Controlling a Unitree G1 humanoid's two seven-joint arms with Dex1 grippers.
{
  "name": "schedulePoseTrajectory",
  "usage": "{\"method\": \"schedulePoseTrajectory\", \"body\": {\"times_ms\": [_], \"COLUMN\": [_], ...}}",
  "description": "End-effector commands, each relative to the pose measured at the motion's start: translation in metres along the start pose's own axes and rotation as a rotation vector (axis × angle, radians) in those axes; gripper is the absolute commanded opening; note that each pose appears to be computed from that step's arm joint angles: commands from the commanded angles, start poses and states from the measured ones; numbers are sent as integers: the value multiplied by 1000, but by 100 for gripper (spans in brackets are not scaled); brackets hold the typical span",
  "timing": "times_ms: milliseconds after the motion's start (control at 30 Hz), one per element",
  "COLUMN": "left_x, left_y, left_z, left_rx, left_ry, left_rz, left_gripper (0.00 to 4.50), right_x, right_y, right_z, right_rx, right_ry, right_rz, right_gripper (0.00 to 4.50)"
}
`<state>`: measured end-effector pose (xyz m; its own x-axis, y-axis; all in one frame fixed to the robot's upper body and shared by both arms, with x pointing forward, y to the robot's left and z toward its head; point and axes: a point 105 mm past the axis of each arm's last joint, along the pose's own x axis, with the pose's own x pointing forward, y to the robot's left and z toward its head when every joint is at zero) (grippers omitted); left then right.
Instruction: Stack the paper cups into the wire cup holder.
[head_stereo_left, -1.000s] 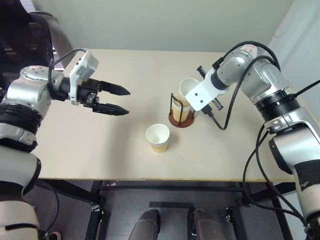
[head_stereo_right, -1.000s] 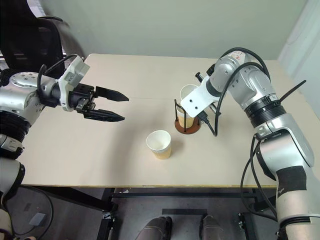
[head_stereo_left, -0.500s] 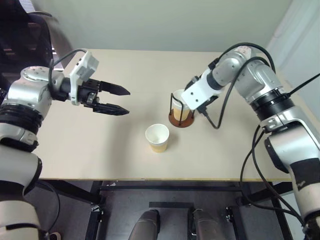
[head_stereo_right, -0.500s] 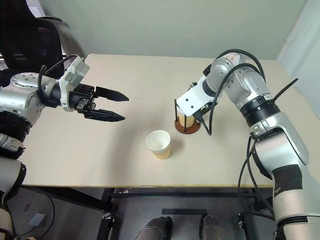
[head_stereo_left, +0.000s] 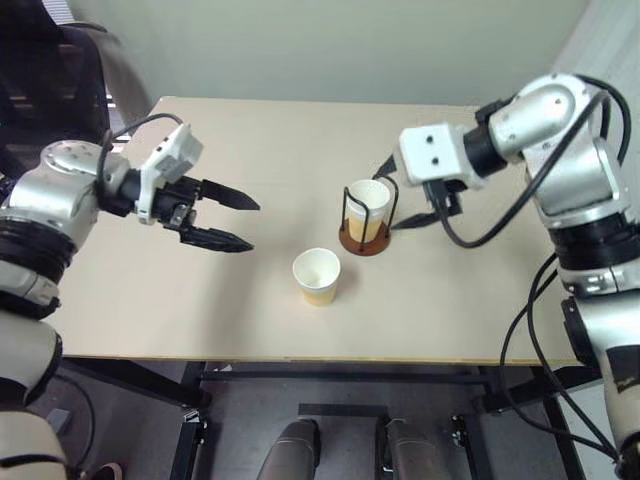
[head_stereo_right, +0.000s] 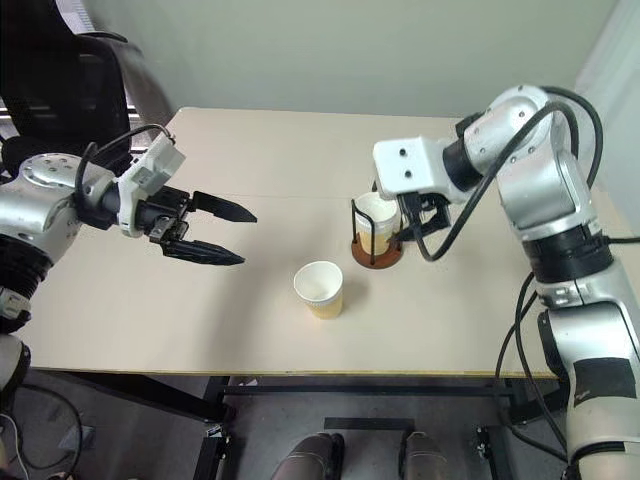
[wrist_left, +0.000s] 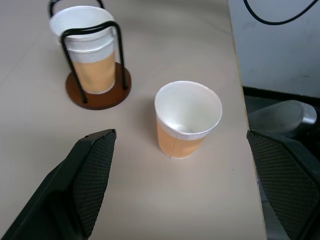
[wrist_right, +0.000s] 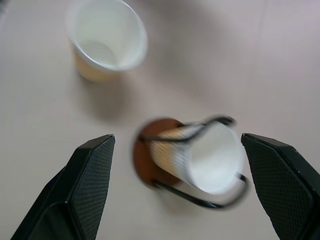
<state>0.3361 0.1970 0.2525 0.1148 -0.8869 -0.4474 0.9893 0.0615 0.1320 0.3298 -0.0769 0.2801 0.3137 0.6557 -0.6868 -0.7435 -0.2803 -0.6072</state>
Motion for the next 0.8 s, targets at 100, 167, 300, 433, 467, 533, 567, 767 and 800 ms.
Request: {"method": "schedulePoseTrajectory", "body": {"times_ms": [100, 167, 300, 433, 467, 533, 567, 767, 800], "left_x": [2, 2, -1, -6, -7, -11, -13, -24, -25], "left_y": [-7, -9, -10, -9, -9, -10, -10, -14, -14], "left_z": [30, 28, 24, 23, 23, 19, 17, 4, 3], "left_rx": [68, 64, 61, 49, 48, 35, 32, 21, 21], "left_ry": [-41, -29, -15, -11, -9, 7, 13, 52, 54], "left_rz": [-67, -74, -67, -49, -45, -32, -26, 2, 5], "left_gripper": [450, 450, 450, 450, 450, 450, 450, 450, 450], "right_x": [3, 11, 31, 50, 53, 64, 68, 86, 88], "right_y": [20, 26, 31, 28, 26, 26, 25, 25, 26], "right_z": [15, 16, 22, 32, 33, 35, 36, 42, 42], "right_rx": [-57, -82, -125, -172, -179, -205, -216, -262, -268], "right_ry": [-4, 5, 1, -22, -22, -21, -24, -40, -38], "right_rz": [63, 86, 119, 123, 122, 129, 131, 152, 158], "right_gripper": [410, 410, 410, 410, 410, 410, 410, 410, 410]}}
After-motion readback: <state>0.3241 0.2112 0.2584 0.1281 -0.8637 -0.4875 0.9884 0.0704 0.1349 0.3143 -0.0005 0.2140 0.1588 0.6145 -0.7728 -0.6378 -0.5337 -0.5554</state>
